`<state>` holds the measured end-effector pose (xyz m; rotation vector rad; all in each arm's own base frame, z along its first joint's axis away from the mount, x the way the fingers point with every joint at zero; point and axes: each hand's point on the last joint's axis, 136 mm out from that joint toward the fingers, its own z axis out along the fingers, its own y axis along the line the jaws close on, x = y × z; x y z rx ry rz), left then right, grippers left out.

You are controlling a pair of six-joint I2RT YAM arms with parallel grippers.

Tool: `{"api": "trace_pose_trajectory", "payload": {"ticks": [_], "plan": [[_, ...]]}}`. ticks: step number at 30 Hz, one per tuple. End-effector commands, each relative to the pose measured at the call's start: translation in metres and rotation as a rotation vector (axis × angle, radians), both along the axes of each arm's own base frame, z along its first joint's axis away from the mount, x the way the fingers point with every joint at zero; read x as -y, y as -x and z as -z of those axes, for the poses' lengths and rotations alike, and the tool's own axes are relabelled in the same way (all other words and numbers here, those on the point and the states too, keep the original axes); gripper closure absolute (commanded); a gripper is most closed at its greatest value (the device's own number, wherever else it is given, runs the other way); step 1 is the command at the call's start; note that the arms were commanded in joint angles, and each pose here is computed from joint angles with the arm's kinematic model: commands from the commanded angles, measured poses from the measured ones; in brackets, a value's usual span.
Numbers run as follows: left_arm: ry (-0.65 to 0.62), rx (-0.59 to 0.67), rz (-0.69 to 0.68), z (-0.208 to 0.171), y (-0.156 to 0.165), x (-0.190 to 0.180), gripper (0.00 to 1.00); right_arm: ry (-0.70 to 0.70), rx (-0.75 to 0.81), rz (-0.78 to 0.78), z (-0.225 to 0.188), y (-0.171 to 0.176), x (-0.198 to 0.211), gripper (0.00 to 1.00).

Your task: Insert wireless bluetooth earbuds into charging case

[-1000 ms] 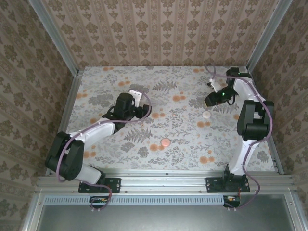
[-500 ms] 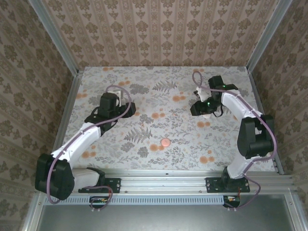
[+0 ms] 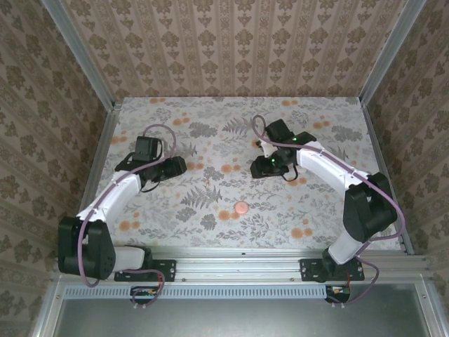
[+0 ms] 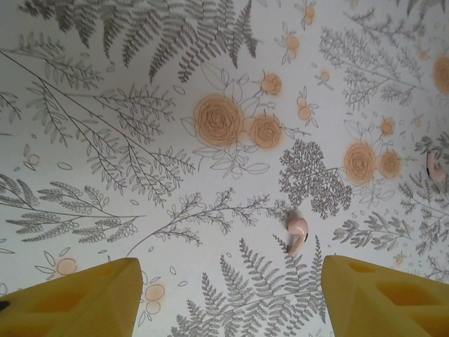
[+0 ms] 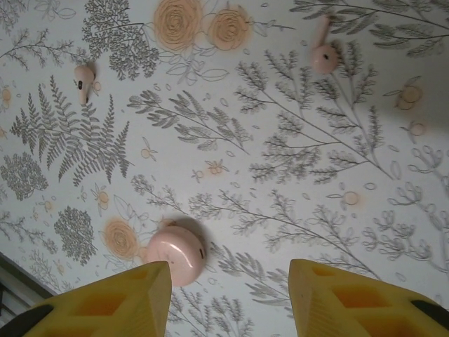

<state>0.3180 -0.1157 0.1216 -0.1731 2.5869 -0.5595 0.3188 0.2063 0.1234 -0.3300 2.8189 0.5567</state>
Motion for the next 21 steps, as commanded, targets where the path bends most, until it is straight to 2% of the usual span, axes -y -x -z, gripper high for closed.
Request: {"api": "trace_pose_trajectory", "payload": {"ticks": [1, 6, 11, 15, 21], "plan": [[0.011, -0.071, 0.05, 0.004, 0.007, 0.005, 0.31, 0.067, -0.022, 0.121, 0.003, -0.005, -0.002, 0.51], [0.009, -0.114, 0.072, 0.013, 0.011, 0.003, 0.31, 0.166, -0.098, 0.192, 0.019, 0.017, -0.01, 0.49], [0.017, -0.138, 0.081, 0.02, 0.015, 0.001, 0.31, 0.208, -0.158, 0.214, 0.03, 0.05, -0.024, 0.42], [0.036, -0.138, 0.083, 0.023, 0.015, 0.003, 0.32, 0.27, -0.254, 0.317, 0.044, 0.073, -0.023, 0.36], [0.038, -0.139, 0.085, 0.026, 0.015, 0.003, 0.32, 0.301, -0.315, 0.378, 0.058, 0.083, -0.033, 0.31]]}}
